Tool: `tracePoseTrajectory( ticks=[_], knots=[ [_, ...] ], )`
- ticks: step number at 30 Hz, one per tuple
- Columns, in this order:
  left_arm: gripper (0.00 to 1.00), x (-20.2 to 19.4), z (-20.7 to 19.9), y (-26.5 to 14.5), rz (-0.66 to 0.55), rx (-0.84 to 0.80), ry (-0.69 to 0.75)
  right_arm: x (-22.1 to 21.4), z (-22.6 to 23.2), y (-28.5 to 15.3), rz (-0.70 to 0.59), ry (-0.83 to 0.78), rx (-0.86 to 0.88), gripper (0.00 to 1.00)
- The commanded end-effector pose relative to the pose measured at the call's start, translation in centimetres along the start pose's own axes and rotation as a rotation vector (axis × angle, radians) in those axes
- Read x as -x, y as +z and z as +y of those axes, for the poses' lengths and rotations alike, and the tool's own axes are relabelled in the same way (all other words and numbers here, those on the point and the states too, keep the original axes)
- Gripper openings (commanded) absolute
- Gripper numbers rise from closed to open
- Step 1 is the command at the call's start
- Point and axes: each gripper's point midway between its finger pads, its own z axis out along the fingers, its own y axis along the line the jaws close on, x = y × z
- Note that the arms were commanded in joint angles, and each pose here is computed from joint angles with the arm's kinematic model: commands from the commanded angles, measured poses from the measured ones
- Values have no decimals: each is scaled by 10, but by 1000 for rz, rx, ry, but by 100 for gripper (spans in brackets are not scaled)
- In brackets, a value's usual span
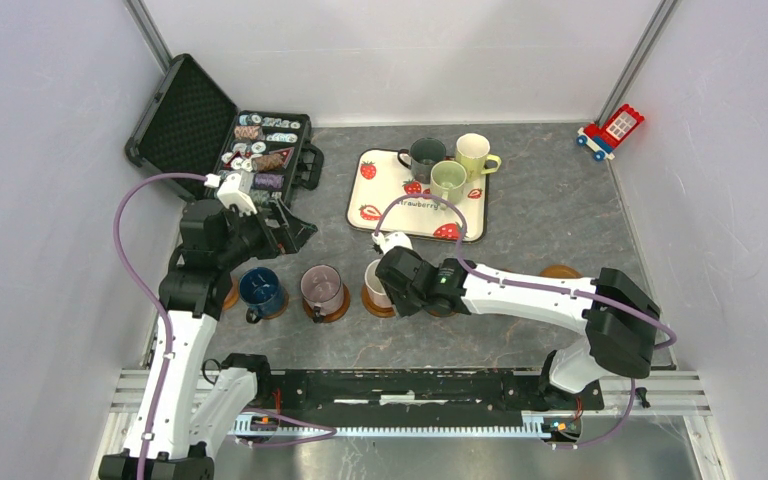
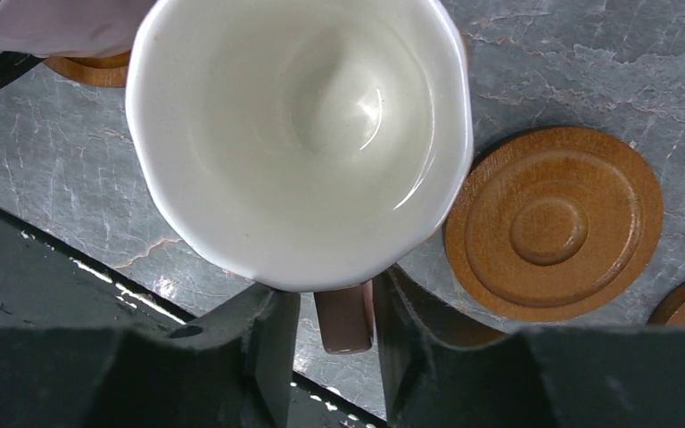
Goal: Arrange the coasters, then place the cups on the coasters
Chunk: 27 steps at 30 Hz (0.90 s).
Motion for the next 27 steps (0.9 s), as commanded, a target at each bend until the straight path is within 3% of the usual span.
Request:
tracePoseTrajectory(
  ticks=[1, 7, 12, 15, 20, 23, 25, 27],
  knots=[
    [100, 10, -4, 2, -36, -16, -29, 8, 7, -8, -47, 33, 42, 44],
    [100, 5, -2, 5, -21, -20, -37, 3, 10, -19, -49, -20, 105, 58],
    [100, 2, -2, 8, -1, -25, -42, 2, 3, -28, -72, -114, 131, 79],
    [100, 2, -2, 10, 3, -26, -43, -1, -11, -33, -69, -143, 121, 86],
    [100, 2, -2, 11, 19, -26, -41, 12, -34, -45, -88, -179, 189, 89],
    [100, 1, 0, 13, 30, -21, -41, 36, -39, -67, -208, -253, 252, 89],
    [100, 2, 1, 14, 39, -15, -40, 48, -49, -80, -287, -270, 226, 86],
    [100, 2, 3, 17, 46, -6, -43, 41, -62, -78, -263, -267, 162, 82]
  ],
)
